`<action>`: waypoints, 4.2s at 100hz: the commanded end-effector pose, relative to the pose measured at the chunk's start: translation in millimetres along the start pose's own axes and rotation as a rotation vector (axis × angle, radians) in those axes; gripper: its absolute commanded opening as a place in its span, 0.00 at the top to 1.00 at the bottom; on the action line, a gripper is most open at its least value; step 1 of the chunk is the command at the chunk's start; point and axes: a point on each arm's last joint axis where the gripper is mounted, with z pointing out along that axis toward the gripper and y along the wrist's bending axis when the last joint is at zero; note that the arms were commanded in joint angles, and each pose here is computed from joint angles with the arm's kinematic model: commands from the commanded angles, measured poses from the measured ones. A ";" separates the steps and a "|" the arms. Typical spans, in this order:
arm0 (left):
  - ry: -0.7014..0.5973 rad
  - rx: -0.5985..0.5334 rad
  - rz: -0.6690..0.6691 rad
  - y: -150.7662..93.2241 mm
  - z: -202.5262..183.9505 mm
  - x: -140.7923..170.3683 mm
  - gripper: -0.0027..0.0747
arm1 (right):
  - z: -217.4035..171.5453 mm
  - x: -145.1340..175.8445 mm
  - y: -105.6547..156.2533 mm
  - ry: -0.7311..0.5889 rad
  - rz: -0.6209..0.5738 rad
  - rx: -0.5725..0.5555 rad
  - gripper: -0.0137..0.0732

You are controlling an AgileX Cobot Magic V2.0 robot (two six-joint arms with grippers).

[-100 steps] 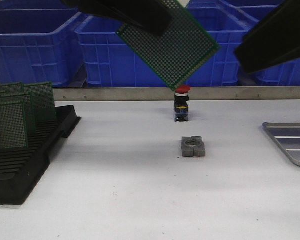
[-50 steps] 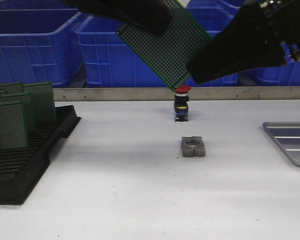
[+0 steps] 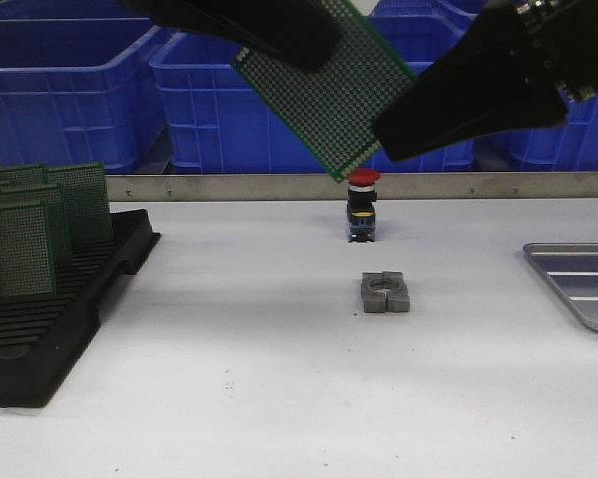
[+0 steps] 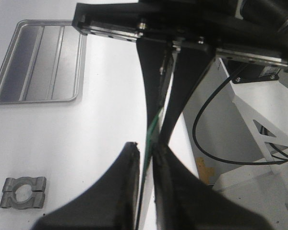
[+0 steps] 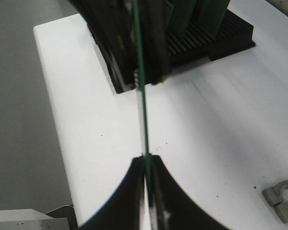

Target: Place circuit board on tray

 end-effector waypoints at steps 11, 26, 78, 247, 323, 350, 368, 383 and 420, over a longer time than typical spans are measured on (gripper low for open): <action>-0.095 0.047 0.019 -12.9 -8.5 -23.8 0.44 | -6.5 -16.9 0.9 -0.079 0.031 -0.003 0.92; -0.094 0.025 0.018 -11.0 -8.5 -23.8 0.38 | -6.7 -16.4 8.2 -0.073 0.122 -0.087 0.92; -0.094 -0.003 0.017 -8.4 -8.4 -23.8 0.38 | -28.7 38.9 -34.1 0.070 0.659 0.186 0.92; 0.344 -0.339 -0.030 34.3 -106.2 62.3 0.38 | -56.1 102.2 -207.1 0.267 0.812 0.470 0.13; 0.606 -0.374 -0.137 69.4 -112.9 134.7 0.49 | -56.0 102.2 -206.7 0.268 0.813 0.465 0.13; 0.597 -0.357 -0.151 69.7 -110.7 136.6 0.99 | -55.1 101.9 -204.4 0.274 0.819 0.439 0.13; 0.562 -0.299 -0.159 66.5 -112.1 126.1 0.99 | -55.5 100.2 -202.4 0.274 0.819 0.423 0.13; 0.501 -0.212 -0.142 63.4 -115.3 101.3 0.99 | -61.5 86.0 -196.0 0.254 0.774 0.430 0.13; 0.229 -0.167 -0.079 63.1 -74.6 46.4 0.99 | -66.5 4.1 -141.1 0.178 0.274 0.378 0.13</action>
